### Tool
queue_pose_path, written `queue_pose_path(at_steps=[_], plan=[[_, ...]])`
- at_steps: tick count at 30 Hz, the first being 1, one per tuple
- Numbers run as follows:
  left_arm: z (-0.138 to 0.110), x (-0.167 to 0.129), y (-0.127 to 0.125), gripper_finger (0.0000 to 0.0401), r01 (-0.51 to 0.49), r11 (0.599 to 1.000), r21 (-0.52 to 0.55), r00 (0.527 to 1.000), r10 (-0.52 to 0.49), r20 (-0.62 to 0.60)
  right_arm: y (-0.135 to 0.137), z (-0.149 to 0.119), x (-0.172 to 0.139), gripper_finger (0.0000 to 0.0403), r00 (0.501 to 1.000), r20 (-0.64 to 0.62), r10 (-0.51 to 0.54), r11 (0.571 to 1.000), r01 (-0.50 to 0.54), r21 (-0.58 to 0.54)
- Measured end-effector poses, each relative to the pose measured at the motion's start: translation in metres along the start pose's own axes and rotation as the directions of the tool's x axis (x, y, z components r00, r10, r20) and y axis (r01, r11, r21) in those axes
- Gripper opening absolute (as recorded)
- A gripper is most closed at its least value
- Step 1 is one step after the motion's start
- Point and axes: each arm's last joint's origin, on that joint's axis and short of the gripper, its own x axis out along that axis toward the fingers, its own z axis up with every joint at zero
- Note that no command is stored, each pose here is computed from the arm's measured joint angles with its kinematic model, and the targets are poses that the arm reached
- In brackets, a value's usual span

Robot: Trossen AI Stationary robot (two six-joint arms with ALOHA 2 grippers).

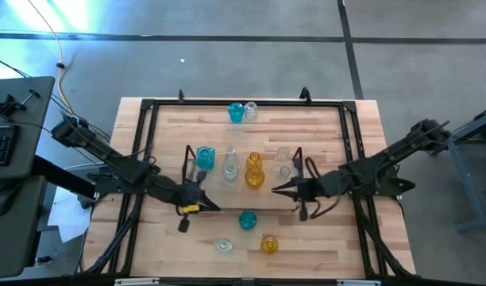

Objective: Sort vases onto shelf
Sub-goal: Put the bottom right blue vase on the shelf

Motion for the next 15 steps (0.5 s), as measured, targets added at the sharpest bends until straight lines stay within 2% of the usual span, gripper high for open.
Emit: queue_pose_path(at_steps=[3, 6, 10, 15], plan=[[0.008, 0.015, -0.004, 0.0001, -0.027, 0.999, -0.029, 0.999, 0.026, -0.033, 0.000, -0.002, -0.015, 0.0000, 0.999, 0.037, 0.001, 1.000, -0.001, -0.002], [0.014, 0.031, -0.008, 0.0011, -0.062, 0.998, -0.027, 0.996, 0.060, -0.063, 0.001, -0.004, -0.027, 0.0000, 0.998, 0.054, -0.040, 0.999, 0.041, -0.017], [0.018, 0.050, -0.012, 0.0037, -0.066, 0.998, -0.018, 0.991, 0.063, -0.115, 0.005, -0.008, -0.032, 0.0000, 0.995, 0.052, -0.080, 0.996, 0.082, -0.023], [0.014, 0.074, -0.016, 0.0081, -0.055, 0.997, -0.046, 0.975, 0.044, -0.219, 0.010, -0.017, -0.029, 0.0000, 0.996, 0.050, -0.073, 0.997, 0.074, -0.027]])
